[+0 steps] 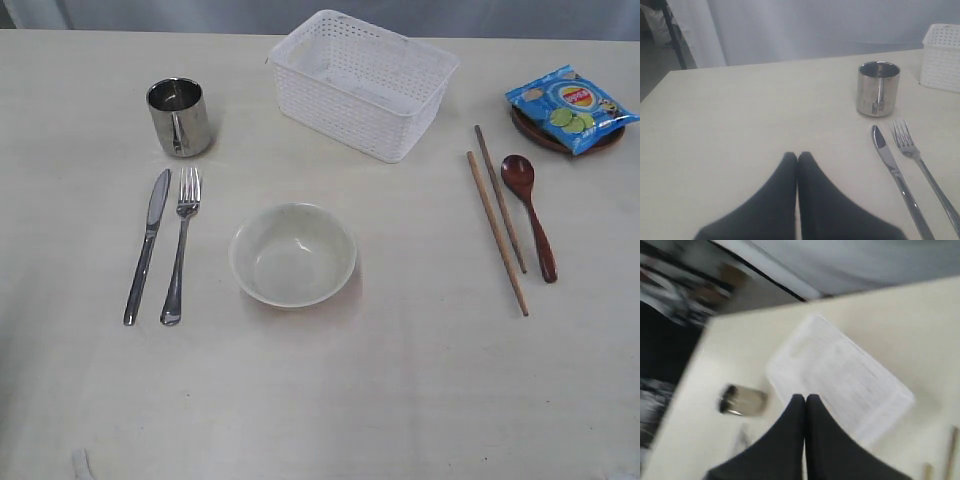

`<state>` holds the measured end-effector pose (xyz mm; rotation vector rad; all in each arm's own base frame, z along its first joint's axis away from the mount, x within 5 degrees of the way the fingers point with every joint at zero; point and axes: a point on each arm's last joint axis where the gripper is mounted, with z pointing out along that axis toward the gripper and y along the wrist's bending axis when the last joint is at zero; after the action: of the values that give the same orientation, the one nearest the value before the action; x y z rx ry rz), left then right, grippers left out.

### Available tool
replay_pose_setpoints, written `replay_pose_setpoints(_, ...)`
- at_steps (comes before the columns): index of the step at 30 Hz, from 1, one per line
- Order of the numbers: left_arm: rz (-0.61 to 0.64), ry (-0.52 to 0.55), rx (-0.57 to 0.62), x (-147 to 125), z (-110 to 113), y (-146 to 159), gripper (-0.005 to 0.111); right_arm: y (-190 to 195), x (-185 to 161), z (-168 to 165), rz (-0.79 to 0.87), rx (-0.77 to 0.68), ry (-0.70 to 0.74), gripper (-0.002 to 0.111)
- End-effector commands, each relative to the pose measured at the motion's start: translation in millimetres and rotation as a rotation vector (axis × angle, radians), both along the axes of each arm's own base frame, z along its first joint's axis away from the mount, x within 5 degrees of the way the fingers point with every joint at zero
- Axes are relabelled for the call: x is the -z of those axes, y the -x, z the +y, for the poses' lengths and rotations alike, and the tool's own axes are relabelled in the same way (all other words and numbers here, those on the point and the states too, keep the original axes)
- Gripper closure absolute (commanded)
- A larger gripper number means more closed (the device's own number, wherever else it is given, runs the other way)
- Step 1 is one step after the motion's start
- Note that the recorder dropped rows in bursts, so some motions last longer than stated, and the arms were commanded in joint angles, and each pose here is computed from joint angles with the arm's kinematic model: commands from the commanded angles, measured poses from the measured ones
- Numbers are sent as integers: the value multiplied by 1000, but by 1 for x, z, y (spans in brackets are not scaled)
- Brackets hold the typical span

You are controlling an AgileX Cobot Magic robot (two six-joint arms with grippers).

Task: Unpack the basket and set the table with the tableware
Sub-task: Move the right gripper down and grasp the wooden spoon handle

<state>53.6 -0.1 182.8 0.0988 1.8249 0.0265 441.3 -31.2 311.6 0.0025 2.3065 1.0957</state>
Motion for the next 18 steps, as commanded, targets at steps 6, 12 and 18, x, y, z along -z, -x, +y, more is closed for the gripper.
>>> replay_pose_setpoints(6,0,5,5,1,0,0,107,62,-24,98,188,45,876,109)
replay_pose_setpoints(12,0,5,5,1,0,0,107,147,8,81,-2,135,806,109)
replay_pose_setpoints(18,0,4,5,1,0,0,107,149,83,72,154,75,882,108)
